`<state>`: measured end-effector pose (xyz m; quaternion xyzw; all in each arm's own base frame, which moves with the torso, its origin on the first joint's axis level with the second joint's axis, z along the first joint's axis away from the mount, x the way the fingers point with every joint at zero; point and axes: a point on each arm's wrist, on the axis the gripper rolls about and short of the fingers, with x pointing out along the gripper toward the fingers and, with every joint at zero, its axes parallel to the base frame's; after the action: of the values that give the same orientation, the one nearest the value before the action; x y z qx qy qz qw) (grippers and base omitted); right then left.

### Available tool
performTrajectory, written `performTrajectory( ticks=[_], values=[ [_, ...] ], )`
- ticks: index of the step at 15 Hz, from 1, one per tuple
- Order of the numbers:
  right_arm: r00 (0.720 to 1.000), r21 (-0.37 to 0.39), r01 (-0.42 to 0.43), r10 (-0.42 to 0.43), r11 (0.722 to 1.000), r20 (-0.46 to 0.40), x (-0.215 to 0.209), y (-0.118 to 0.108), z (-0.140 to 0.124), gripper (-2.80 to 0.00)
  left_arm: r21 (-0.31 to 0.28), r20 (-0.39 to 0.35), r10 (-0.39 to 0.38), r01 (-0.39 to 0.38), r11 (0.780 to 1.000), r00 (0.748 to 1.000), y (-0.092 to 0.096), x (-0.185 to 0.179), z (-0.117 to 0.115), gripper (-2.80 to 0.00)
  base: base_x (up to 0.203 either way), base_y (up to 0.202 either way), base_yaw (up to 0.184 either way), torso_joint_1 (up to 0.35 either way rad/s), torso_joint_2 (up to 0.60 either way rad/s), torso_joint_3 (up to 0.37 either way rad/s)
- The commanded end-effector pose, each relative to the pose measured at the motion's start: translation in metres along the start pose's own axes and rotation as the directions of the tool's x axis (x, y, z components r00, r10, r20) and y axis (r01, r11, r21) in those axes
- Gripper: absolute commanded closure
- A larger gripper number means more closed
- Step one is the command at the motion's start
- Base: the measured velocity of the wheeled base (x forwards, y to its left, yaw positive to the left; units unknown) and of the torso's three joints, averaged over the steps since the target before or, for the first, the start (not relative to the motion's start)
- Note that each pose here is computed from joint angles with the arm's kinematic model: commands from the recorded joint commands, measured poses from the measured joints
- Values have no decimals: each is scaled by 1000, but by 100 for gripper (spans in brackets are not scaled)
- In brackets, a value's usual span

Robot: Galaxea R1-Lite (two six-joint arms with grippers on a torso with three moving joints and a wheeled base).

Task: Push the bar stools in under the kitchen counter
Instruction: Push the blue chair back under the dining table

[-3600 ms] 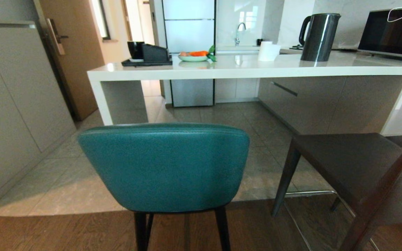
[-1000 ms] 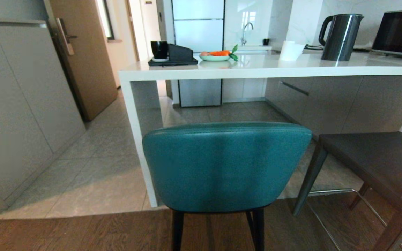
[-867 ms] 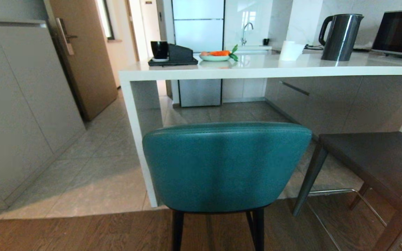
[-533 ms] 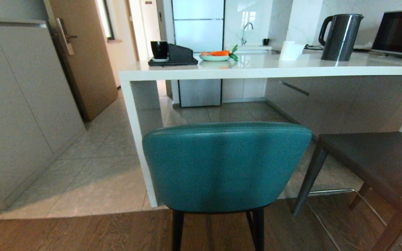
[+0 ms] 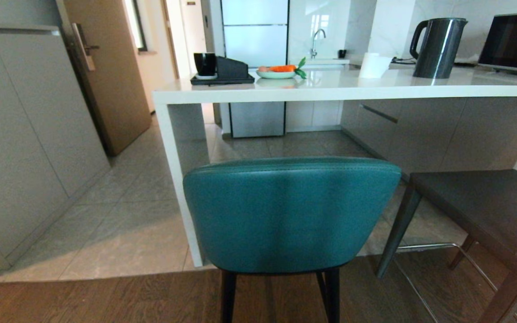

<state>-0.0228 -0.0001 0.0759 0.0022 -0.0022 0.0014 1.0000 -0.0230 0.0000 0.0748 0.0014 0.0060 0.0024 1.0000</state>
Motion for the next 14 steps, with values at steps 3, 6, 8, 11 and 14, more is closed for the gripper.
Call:
performTrajectory(
  ticks=[3,6,8,11,14],
  values=[
    [1000,0,0,0,1000,-4,0,0,-1,0,-1,4,1,-1,1000,1000,0,0,0,0,0,0,0,0,0,0],
    [1000,0,0,0,1000,-6,0,0,-1,0,0,1,4,-4,1000,1000,0,0,1,-280,0,0,0,0,0,0],
    [1000,0,0,0,1000,-6,0,0,-1,0,0,3,2,-2,1000,1000,0,0,0,-280,0,0,0,0,0,0],
    [1000,0,0,0,1000,-4,0,0,-1,0,0,3,1,-1,1000,1000,0,0,0,-280,0,0,0,0,0,0],
    [1000,2,0,0,1000,-6,1,0,-1,0,0,4,1,-1,1000,1000,0,0,0,-280,0,0,0,0,0,0]
  ],
)
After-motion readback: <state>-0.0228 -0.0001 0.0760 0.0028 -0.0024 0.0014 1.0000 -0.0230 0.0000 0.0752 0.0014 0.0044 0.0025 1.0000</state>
